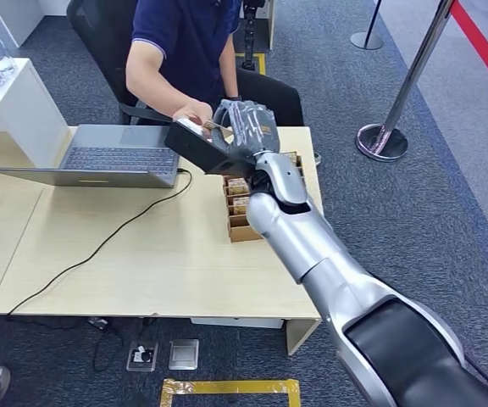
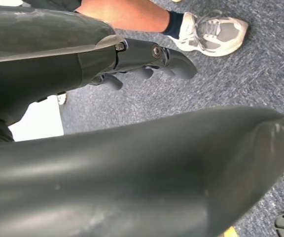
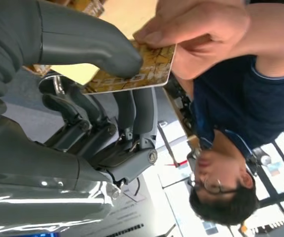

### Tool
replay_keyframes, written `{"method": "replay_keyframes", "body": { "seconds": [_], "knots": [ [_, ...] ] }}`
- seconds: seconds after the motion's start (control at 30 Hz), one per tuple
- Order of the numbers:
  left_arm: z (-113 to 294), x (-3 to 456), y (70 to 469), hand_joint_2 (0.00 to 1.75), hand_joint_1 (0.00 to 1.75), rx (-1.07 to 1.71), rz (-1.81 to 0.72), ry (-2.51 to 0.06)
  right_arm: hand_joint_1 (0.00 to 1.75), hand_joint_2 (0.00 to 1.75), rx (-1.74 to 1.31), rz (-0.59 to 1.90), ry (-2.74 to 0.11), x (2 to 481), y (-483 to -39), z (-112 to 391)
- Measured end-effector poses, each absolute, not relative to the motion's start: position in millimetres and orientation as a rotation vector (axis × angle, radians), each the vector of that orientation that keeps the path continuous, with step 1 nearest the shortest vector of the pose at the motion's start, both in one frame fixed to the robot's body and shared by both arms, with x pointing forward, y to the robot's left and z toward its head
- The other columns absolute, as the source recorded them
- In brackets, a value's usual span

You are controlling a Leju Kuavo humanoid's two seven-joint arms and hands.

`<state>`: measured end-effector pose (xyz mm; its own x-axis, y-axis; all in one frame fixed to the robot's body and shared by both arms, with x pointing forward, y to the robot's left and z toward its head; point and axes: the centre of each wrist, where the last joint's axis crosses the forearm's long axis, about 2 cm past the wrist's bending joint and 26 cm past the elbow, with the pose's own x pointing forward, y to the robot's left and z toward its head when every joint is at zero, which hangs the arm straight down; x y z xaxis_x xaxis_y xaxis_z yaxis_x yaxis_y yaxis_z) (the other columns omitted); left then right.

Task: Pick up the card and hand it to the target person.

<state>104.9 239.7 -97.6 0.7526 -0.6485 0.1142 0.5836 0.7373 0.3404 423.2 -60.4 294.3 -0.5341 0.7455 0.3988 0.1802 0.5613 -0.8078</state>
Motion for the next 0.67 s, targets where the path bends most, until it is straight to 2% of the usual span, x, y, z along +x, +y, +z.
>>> {"method": "replay_keyframes", "body": {
  "seconds": [0.03, 0.07, 0.67],
  "knots": [
    [-97.8, 104.1, 239.6, 0.00, 0.00, 0.293, -0.687, -0.229, 0.29, 1.75, -0.741, 0.939, -2.017, 422.8, -58.9, 292.4],
    [-97.9, 103.4, 239.4, 0.00, 0.00, 0.291, -0.692, -0.226, 0.00, 1.75, -0.741, 0.938, -2.011, 422.4, -57.7, 291.3],
    [-97.5, 104.5, 237.0, 0.00, 0.00, 0.284, -0.745, -0.213, 0.00, 1.75, -0.728, 0.859, -2.001, 426.3, -63.3, 287.1]
  ]
}}
